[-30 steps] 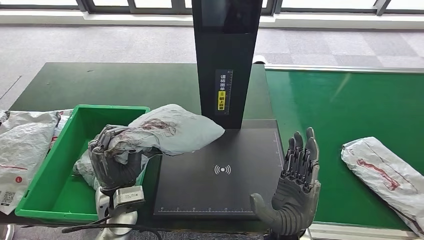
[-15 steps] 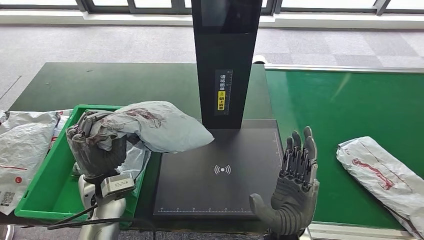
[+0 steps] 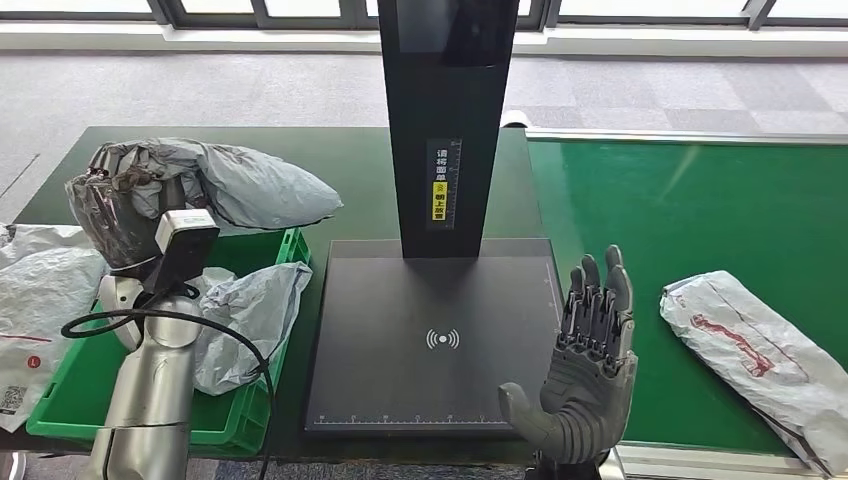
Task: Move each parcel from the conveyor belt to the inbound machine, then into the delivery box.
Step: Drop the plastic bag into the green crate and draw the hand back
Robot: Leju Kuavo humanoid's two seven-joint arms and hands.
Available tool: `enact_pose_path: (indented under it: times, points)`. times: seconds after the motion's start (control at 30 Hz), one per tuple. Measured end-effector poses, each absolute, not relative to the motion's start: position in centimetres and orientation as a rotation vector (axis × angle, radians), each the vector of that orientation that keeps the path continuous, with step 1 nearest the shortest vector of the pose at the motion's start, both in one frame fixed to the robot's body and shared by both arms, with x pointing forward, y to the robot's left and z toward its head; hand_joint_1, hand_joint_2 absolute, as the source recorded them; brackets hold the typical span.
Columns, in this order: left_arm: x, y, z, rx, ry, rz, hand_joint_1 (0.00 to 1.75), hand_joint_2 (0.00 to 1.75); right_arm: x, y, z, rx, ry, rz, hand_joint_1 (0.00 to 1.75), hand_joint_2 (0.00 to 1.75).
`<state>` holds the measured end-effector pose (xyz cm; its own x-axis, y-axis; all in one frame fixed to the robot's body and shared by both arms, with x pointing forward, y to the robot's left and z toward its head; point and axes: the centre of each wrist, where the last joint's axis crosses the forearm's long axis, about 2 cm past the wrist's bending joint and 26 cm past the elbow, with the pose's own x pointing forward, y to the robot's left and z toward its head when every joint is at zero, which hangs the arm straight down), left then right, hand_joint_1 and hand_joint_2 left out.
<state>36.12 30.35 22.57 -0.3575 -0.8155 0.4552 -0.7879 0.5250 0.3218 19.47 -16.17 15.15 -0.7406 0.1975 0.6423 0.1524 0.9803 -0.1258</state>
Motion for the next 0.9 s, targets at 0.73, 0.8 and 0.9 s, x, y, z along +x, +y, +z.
enact_pose_path:
  times: [0.73, 0.8, 0.9]
  points:
    - [33.2, 35.0, 12.1, 1.242, -1.851, 0.056, 1.75, 1.75, 18.9, -15.9, 14.8, -0.245, -2.39, 0.162, 0.0, 1.75]
    - [33.0, 34.9, 12.1, 1.239, -1.856, 0.07, 1.75, 1.75, 18.9, -15.9, 14.8, -0.244, -2.39, 0.166, 0.0, 1.75]
    - [32.7, 34.7, 12.2, 1.234, -1.862, 0.08, 1.75, 1.75, 18.9, -15.9, 14.8, -0.242, -2.39, 0.168, 0.0, 1.75]
